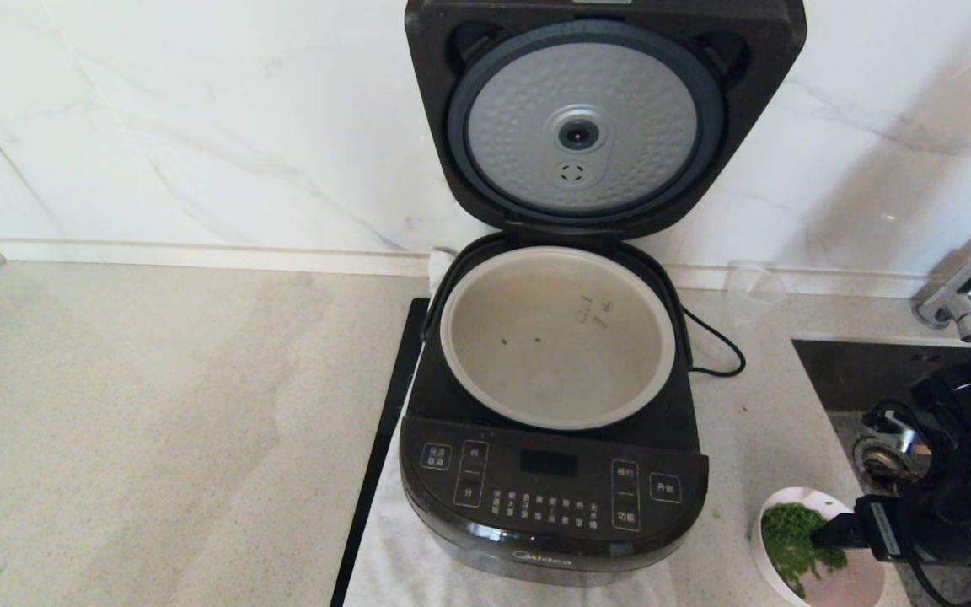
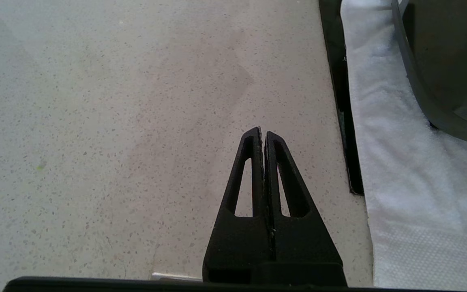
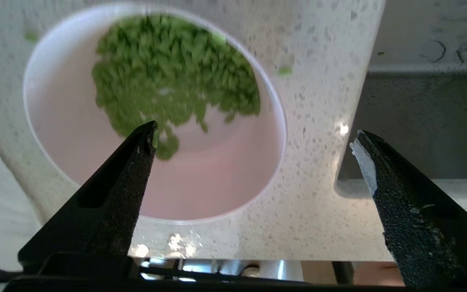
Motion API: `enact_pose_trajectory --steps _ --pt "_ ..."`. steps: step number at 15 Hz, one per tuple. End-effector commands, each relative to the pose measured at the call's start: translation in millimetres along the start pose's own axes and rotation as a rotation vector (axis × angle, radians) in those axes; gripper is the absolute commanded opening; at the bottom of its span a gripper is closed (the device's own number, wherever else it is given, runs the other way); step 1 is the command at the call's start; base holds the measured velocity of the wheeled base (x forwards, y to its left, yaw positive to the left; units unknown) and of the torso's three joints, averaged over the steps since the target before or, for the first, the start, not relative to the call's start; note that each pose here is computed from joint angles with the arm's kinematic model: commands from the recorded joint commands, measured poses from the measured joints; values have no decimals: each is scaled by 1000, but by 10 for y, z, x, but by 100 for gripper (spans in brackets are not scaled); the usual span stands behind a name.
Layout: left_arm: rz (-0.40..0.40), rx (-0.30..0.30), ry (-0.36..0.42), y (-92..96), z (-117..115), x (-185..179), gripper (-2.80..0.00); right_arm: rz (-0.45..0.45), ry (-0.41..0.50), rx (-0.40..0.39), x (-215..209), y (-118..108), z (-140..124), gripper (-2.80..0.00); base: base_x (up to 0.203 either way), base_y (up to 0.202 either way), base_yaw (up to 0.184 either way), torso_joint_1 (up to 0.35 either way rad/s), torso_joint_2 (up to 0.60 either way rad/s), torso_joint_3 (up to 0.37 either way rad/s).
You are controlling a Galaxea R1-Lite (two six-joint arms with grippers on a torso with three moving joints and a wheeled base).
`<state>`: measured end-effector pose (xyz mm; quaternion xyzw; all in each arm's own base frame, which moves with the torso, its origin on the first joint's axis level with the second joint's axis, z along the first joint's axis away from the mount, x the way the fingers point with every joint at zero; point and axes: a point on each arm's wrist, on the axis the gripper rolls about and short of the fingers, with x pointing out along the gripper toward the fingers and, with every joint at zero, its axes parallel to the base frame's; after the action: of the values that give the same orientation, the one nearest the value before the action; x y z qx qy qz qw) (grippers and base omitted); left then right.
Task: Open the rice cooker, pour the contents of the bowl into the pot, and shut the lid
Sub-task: Fill a bowl with water from the tap
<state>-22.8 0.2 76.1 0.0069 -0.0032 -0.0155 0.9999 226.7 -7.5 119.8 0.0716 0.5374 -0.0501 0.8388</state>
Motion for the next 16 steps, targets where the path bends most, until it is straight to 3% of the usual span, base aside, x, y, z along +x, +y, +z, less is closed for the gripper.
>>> enact_pose_trajectory --steps 1,7,10,16 --pt "0 0 0 0 -4 0 -280 -8 14 11 121 0 59 0 0 0 0 0 0 0" --pt "0 0 0 0 -4 0 -280 -4 -64 30 168 -10 251 0 0 0 0 0 0 0" --pt "0 0 0 0 -4 0 -280 4 -113 91 122 7 406 0 0 0 0 0 0 0" --pt "0 0 0 0 -4 0 -280 14 -154 132 150 34 631 0 0 0 0 0 0 0"
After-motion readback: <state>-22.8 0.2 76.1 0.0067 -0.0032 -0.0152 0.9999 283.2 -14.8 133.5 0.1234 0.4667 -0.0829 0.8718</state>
